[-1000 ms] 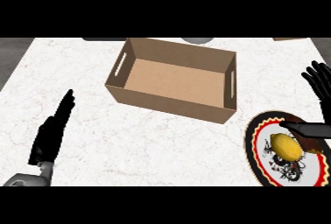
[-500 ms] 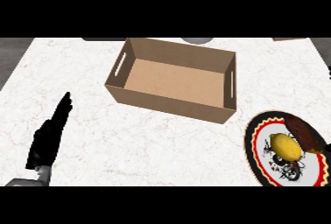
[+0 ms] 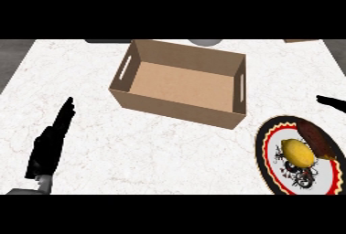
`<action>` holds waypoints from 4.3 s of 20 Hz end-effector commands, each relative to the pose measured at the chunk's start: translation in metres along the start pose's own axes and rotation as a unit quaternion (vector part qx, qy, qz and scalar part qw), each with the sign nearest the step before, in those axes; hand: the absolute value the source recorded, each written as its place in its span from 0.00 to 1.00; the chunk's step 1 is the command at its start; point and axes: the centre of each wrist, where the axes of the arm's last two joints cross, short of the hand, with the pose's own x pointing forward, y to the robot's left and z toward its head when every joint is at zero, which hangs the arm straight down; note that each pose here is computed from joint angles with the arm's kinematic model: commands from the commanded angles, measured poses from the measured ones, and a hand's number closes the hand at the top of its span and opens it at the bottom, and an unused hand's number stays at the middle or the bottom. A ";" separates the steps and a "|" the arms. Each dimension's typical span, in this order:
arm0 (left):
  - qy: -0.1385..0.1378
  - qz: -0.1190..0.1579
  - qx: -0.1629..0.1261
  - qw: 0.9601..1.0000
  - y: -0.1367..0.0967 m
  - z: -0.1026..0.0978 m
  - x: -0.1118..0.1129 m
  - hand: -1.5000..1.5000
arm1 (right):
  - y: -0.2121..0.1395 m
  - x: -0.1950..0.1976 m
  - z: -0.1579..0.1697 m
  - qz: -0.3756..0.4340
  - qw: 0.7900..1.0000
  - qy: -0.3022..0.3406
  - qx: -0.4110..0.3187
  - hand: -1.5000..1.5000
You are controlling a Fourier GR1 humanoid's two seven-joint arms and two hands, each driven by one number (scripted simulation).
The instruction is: Pick the lemon from the plate and place it in the cardboard box
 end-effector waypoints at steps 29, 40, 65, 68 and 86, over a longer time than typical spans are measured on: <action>0.005 -0.003 0.000 1.000 0.013 0.007 0.007 0.50 | 0.089 0.003 -0.041 0.040 0.995 0.091 0.029 0.00; 0.001 0.003 0.001 1.000 0.007 -0.013 0.006 0.50 | 0.101 0.000 -0.038 0.033 0.994 0.094 0.034 0.00; 0.002 0.000 0.014 1.000 -0.007 0.005 -0.004 0.50 | 0.102 -0.001 -0.054 0.105 0.988 0.050 -0.104 1.00; -0.006 0.003 -0.010 1.000 0.000 0.003 -0.008 0.50 | 0.054 0.003 -0.101 0.147 0.984 0.015 -0.104 1.00; -0.020 -0.002 -0.028 0.999 -0.009 -0.015 0.011 0.50 | -0.099 0.041 -0.154 0.044 0.944 -0.271 -0.182 1.00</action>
